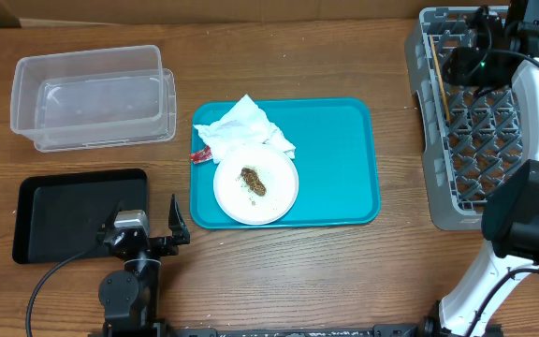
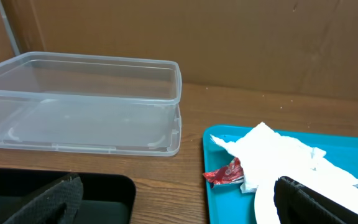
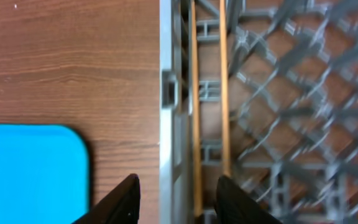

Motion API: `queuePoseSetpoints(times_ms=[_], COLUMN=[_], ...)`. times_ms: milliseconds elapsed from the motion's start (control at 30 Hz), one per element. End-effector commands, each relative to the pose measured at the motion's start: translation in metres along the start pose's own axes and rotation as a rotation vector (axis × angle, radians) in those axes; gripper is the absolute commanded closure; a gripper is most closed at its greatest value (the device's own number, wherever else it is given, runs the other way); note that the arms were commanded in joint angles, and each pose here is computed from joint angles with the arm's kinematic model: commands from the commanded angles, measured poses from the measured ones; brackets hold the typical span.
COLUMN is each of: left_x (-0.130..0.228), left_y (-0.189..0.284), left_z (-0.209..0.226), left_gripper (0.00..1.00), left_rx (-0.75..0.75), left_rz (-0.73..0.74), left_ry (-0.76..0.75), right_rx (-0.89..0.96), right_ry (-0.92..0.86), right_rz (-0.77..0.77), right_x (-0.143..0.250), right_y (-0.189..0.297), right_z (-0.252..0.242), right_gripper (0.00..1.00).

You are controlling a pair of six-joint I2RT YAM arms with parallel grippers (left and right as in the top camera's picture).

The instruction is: Sort waste into correct bins and load items into the dishwasher

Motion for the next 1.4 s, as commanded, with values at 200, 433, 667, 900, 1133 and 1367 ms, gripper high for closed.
queuePoseSetpoints(times_ms=[200,433,667,900,1133,1367], left_x=[0.001,0.001,0.001,0.001,-0.008,-0.05], left_y=[0.0,0.0,0.0,0.0,0.001,0.017], left_z=[-0.002,-0.002,-0.002,-0.002,-0.014,-0.028], left_gripper=[0.0,0.0,0.0,0.0,0.0,0.0], left_rx=[0.01,0.01,0.01,0.01,0.203,0.554], left_rz=[0.002,0.002,0.002,0.002,-0.059,-0.259], left_ry=[-0.016,-0.016,-0.016,-0.016,0.15,0.517], right_rx=[-0.202,0.168,0.188,0.195,0.195,0.195], right_ry=[-0.197,-0.475,-1.032,-1.084,-1.084,-1.084], right_rz=[-0.042,-0.187,-0.167,-0.173,-0.173,-0.173], right_x=[0.014,0.023,0.043,0.047,0.047,0.047], right_y=[0.131,0.176,0.193,0.2,0.2,0.2], right_z=[0.043,-0.02,-0.084,-0.098,-0.098,-0.098], right_gripper=[0.44,0.0,0.0,0.0,0.0,0.0])
Point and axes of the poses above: each gripper's point midway between its finger pads, its own y axis back along the fingers, its own z axis along the line the jaws close on, x = y × z, the point moved 10 cm from there along y, back along the fingers, and after that the axes turned 15 degrees about -y, right-handed, at the moved point
